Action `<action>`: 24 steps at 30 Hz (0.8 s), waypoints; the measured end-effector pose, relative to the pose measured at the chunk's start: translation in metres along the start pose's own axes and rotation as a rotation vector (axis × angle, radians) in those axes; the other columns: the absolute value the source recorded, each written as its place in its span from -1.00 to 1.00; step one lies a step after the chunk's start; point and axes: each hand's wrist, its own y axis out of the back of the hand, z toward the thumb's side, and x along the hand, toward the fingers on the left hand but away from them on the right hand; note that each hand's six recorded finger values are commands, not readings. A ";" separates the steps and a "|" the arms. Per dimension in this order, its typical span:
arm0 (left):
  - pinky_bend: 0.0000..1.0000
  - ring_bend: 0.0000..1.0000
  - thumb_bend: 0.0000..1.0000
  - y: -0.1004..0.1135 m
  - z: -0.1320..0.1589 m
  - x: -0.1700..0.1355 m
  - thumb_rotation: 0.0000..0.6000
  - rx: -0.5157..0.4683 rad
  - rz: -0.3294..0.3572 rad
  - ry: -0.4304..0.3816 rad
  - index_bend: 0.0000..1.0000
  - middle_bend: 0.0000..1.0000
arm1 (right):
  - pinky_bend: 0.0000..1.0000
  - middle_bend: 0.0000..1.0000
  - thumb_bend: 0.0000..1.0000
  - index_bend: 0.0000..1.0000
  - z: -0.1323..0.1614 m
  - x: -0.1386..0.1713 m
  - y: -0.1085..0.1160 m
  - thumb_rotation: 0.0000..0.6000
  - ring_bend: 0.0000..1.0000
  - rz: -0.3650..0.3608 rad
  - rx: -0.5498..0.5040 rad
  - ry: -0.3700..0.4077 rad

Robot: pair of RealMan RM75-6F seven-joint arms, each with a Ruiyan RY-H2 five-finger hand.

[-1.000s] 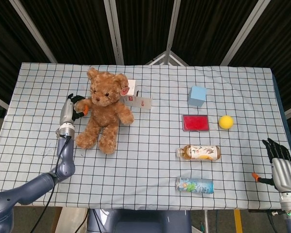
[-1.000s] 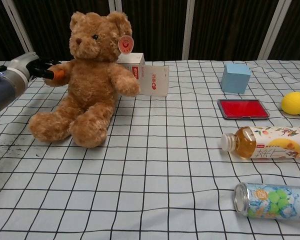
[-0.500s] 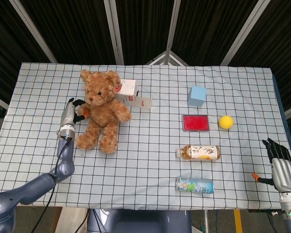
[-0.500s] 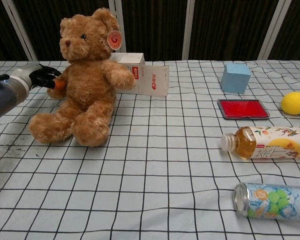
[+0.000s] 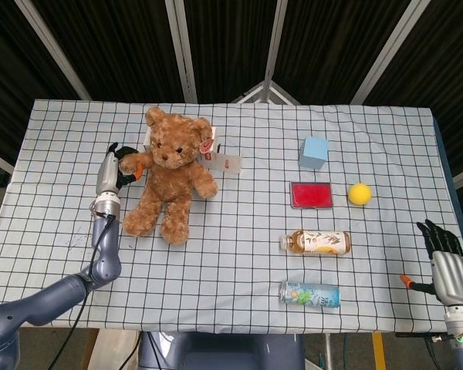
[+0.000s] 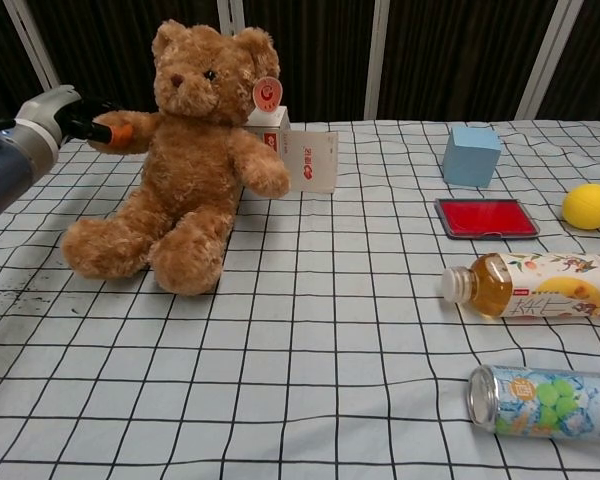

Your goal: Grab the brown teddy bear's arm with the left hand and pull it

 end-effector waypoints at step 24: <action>-1.00 -1.00 0.29 -0.011 -0.039 0.001 1.00 0.115 -0.056 0.089 -0.10 -0.21 | -1.00 -0.97 -0.74 -0.89 0.000 0.000 0.000 1.00 -1.00 0.005 0.001 -0.004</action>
